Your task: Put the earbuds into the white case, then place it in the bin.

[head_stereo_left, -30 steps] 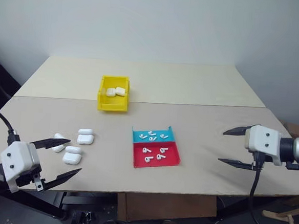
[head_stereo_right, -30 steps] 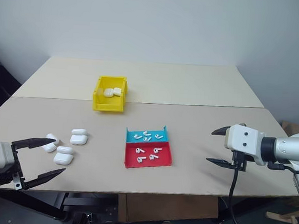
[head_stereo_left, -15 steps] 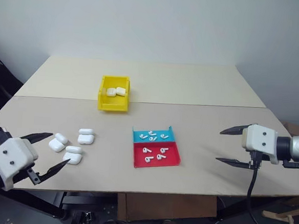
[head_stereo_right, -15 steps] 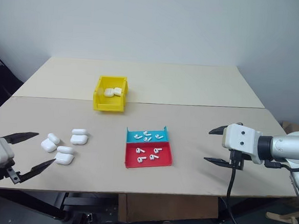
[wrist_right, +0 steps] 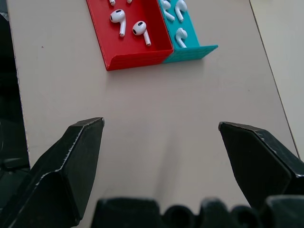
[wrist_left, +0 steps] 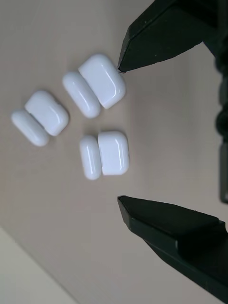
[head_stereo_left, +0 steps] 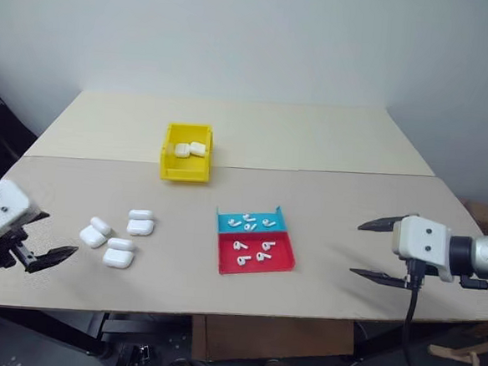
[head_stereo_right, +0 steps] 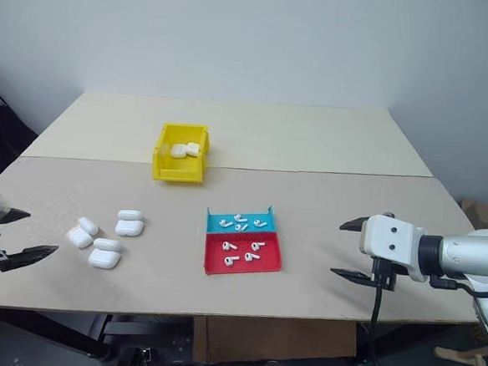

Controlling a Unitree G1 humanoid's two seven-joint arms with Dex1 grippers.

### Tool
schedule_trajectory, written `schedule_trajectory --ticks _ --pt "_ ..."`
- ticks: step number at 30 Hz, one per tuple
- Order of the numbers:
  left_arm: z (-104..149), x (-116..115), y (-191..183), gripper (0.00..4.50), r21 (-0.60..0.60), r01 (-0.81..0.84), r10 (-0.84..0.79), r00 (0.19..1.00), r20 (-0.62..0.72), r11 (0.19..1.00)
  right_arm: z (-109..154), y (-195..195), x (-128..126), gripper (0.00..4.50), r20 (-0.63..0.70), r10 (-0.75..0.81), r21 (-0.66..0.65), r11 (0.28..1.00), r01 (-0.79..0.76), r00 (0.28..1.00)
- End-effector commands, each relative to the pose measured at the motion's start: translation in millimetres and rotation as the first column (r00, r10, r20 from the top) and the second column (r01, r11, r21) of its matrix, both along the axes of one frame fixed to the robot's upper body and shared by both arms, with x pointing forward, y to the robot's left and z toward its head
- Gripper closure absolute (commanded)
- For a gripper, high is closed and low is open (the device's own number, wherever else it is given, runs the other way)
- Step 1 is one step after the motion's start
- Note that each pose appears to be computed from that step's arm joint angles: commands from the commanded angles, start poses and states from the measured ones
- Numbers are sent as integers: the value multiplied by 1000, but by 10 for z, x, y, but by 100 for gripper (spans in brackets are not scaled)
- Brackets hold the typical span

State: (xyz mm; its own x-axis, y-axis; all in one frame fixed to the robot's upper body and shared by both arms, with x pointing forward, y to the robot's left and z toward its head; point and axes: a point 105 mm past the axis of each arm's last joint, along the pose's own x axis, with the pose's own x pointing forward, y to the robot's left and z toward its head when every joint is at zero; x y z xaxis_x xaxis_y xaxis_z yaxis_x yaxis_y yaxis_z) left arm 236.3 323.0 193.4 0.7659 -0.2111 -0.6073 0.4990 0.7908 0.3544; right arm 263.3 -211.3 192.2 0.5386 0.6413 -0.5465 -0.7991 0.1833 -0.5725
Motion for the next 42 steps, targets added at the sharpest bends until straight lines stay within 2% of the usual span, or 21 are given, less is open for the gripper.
schedule_trajectory --ticks 1,7,10,14,22,26,30,35,42 --pt "-6 56 -40 0 -97 -103 93 990 -104 990 115 21 -49 2 52 -20 17 1000 19 998" --pt "-112 -127 -311 0 -96 -198 163 944 -287 975 -8 13 -154 2 25 -79 37 996 78 997" --pt "-180 -140 -282 0 -78 -282 243 914 -324 956 -65 36 -172 2 13 -79 32 996 79 997" --pt "-289 -153 -365 0 -87 -274 230 912 -340 958 -63 78 -128 2 8 -73 43 996 73 997" --pt "-556 -9 -444 0 -197 -362 267 883 -385 911 -64 100 -43 2 12 -67 40 997 66 998" --pt "-641 55 -564 0 -203 -353 253 882 -397 913 -62 92 -50 2 10 -71 35 997 71 997" --pt "-687 114 -633 0 -198 -349 241 872 -425 916 -60 80 -68 2 10 -86 37 996 86 996" --pt "-699 185 -613 0 -131 -357 266 854 -447 925 -107 65 -104 2 3 -111 37 993 111 994" --pt "-715 191 -594 0 -103 -365 268 821 -504 925 -182 77 -177 2 -9 -135 48 990 135 991"
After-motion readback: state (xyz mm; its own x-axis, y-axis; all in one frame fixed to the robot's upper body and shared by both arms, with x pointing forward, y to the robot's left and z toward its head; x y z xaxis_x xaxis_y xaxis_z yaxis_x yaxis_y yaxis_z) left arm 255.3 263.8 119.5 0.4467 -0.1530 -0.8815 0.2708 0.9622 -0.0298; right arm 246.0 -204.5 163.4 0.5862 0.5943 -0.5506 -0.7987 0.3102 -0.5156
